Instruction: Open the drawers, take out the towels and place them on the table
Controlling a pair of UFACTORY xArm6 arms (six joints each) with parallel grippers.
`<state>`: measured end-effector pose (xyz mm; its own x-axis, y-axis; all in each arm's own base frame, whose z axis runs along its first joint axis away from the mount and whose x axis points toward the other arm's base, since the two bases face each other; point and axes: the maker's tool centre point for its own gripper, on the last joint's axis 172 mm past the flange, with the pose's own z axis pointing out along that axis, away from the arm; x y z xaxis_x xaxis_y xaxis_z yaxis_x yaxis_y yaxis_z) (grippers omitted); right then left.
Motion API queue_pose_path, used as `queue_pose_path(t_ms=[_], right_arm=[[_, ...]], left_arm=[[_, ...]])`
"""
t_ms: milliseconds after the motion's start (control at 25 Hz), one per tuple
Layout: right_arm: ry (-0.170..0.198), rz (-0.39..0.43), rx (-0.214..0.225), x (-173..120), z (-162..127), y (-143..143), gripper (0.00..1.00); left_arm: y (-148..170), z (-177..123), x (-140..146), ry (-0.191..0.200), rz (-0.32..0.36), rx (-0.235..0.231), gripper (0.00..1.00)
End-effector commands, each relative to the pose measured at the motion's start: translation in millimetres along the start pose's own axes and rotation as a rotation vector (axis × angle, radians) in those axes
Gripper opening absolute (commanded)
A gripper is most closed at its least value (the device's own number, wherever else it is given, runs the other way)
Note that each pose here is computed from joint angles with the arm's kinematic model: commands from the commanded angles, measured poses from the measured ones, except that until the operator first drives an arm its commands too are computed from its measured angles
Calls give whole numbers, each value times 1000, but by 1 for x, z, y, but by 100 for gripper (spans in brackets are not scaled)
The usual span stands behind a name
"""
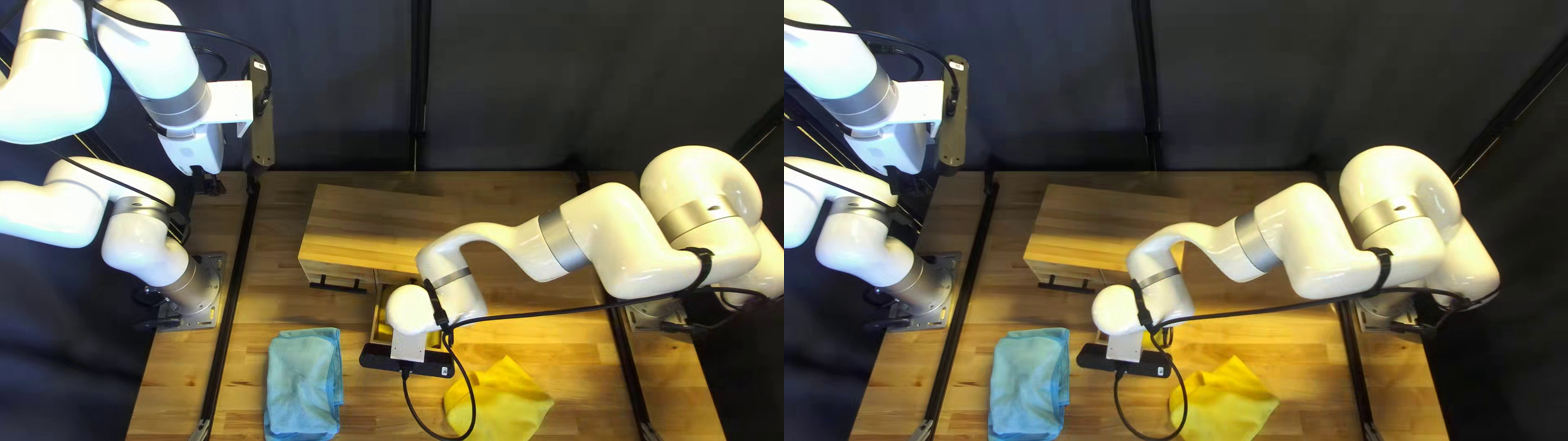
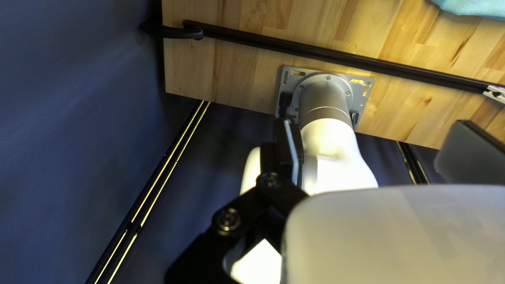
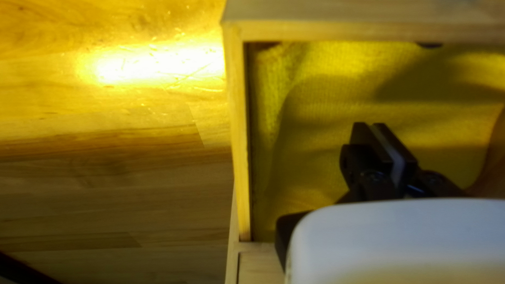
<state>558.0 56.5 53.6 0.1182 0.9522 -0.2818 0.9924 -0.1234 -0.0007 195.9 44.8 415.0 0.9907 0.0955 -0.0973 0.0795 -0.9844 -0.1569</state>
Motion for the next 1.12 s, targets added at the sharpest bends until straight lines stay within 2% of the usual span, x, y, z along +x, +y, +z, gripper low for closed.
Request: queue_pose_path(t_ms=[40, 880, 960, 1040, 1080, 1120], right_arm=[[4, 2, 1, -1, 3, -1, 100], [-3, -11, 1, -5, 16, 4, 100], [-4, -12, 1, -6, 17, 4, 89], [-4, -13, 4, -7, 19, 5, 62], [-4, -13, 5, -7, 20, 5, 62], [-5, -14, 6, -7, 21, 5, 15]], left_arm=[[0, 0, 0, 0, 0, 0, 100], [0, 0, 0, 0, 0, 0, 100], [0, 0, 0, 0, 0, 0, 100], [0, 0, 0, 0, 0, 0, 100], [0, 0, 0, 0, 0, 0, 100], [0, 0, 0, 0, 0, 0, 100]])
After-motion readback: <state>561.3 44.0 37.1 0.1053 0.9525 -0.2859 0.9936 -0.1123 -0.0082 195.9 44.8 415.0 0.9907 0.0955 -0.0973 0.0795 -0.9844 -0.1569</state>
